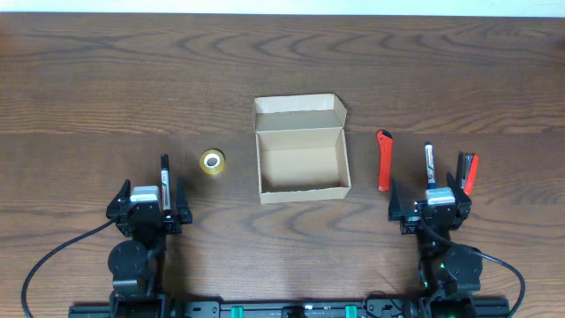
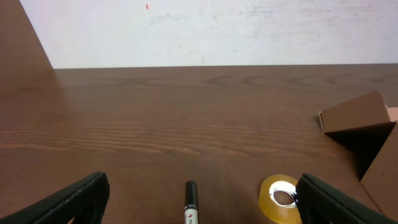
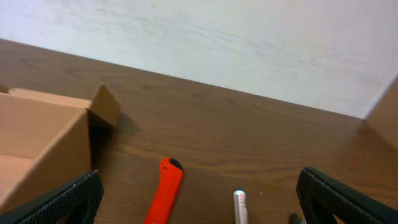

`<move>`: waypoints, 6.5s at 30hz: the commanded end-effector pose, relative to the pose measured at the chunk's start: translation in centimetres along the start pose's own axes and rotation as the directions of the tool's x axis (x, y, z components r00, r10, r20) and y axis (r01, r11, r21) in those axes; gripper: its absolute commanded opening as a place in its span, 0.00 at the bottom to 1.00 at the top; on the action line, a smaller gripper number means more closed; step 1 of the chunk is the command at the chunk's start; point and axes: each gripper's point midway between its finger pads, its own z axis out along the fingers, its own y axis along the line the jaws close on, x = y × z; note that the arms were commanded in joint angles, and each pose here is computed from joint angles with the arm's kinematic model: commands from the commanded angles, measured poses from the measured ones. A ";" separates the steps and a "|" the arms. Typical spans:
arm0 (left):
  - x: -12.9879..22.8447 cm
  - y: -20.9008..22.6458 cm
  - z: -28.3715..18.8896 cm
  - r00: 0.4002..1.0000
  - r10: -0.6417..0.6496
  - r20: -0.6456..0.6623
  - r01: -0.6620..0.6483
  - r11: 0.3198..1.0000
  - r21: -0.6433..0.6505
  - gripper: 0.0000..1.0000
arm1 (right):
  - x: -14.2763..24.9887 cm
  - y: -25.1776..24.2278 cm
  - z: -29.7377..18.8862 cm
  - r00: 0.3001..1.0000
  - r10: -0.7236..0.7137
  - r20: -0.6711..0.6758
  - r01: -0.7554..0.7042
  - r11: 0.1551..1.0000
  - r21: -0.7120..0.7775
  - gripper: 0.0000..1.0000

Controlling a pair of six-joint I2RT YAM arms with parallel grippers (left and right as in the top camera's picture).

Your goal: Pack container

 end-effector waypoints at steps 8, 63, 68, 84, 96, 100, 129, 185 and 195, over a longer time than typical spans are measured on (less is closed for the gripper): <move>1.9 -0.2 0.1 0.998 -0.005 -0.064 0.006 1.000 0.009 0.95 | -3.0 -0.6 -0.4 0.912 0.403 0.072 -0.402 0.915 -0.029 0.99; 1.9 -0.2 0.1 0.998 -0.005 -0.064 0.005 1.000 0.006 0.95 | 7.5 2.2 10.4 0.069 0.099 -0.993 -0.277 0.958 0.077 0.99; 1.9 -0.2 0.1 0.998 -0.005 -0.064 0.005 1.000 0.006 0.95 | 8.7 3.1 11.2 0.066 0.087 -0.994 -0.277 0.959 0.066 0.99; 1.9 -0.2 0.1 0.998 -0.005 -0.064 0.005 1.000 0.006 0.96 | 13.8 3.8 12.2 -0.020 0.100 -0.995 -0.263 0.960 0.102 0.98; 1.9 -0.2 0.1 0.998 -0.005 -0.064 0.006 1.000 0.006 0.95 | 14.9 1.9 12.5 -0.026 0.191 -0.981 -0.171 0.966 0.192 0.98; 1.9 -0.2 0.1 0.998 -0.005 -0.064 0.006 1.000 0.006 0.95 | 14.9 1.5 12.5 -0.025 0.201 -0.979 -0.169 0.965 0.203 0.98; 1.9 -0.2 0.1 0.998 -0.005 -0.063 0.006 1.000 0.006 0.95 | 16.4 2.2 12.6 -0.055 0.194 -0.980 -0.191 0.961 0.201 0.22; 1.9 -0.2 0.1 0.997 -0.038 -0.063 0.039 0.999 0.008 0.96 | -5.0 19.2 5.8 0.465 -0.867 0.178 0.279 -0.048 -0.959 0.01; 1.9 -0.3 0.1 0.997 -0.039 -0.063 0.039 0.999 0.011 0.95 | 1.7 20.9 8.2 0.415 -0.903 0.113 0.142 -0.058 -0.988 0.01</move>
